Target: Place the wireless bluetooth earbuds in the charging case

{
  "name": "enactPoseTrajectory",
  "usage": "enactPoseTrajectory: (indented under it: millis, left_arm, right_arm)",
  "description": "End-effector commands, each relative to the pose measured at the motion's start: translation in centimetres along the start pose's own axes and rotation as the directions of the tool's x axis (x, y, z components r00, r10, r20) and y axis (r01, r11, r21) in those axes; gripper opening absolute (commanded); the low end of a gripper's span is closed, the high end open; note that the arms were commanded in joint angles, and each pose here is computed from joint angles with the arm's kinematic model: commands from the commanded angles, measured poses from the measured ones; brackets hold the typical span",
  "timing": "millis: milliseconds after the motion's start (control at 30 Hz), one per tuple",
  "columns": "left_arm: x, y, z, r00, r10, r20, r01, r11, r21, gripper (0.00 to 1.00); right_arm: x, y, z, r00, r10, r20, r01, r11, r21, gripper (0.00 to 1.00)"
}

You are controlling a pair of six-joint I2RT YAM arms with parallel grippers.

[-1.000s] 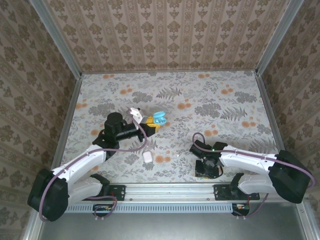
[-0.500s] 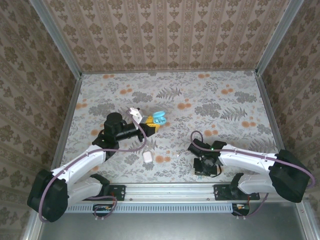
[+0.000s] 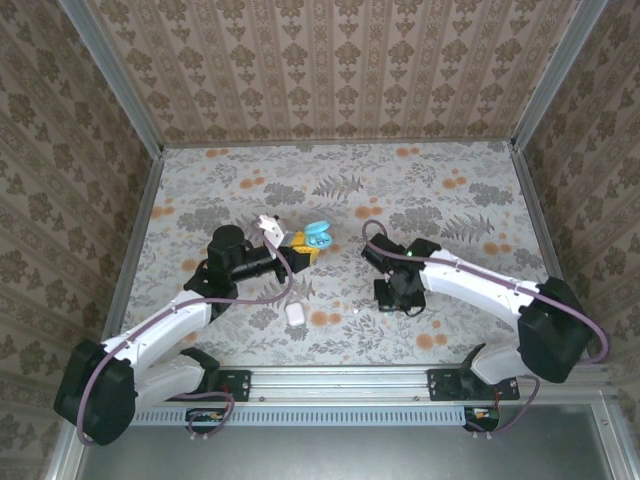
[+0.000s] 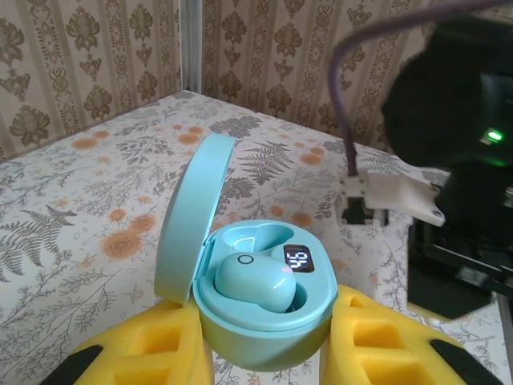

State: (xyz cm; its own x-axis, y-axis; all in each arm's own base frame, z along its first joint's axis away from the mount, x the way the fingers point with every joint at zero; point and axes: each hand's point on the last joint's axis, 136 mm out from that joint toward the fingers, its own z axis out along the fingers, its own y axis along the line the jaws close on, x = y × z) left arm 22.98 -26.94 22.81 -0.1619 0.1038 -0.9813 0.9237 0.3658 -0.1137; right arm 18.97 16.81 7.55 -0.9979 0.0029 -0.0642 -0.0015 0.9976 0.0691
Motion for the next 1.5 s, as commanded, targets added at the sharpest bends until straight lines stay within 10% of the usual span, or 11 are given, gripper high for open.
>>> enactPoseTrajectory:
  millis: [0,500,1033,1467]
  left_arm:
    - [-1.1,0.2,-0.4,0.999,0.049,0.017,-0.048,0.999,-0.020,0.24]
    - [-0.2,1.5,-0.7,0.999,0.047,-0.018,-0.048,0.998,-0.049,0.24]
    - [0.5,1.6,2.5,0.999,-0.021,0.050,0.018,0.999,0.050,0.24]
    - [0.5,1.6,2.8,0.999,-0.020,0.038,0.018,0.998,0.052,0.24]
  right_arm:
    - [-1.7,-2.6,0.0,0.995,-0.092,-0.049,0.097,0.989,0.109,0.17]
    - [-14.4,-1.0,4.5,0.982,-0.153,-0.110,0.159,0.986,0.043,0.17]
    - [-16.2,1.2,6.2,0.956,-0.230,-0.183,0.228,0.973,-0.030,0.33]
    - [-16.6,1.8,4.2,0.999,0.030,-0.036,-0.035,0.986,-0.161,0.39]
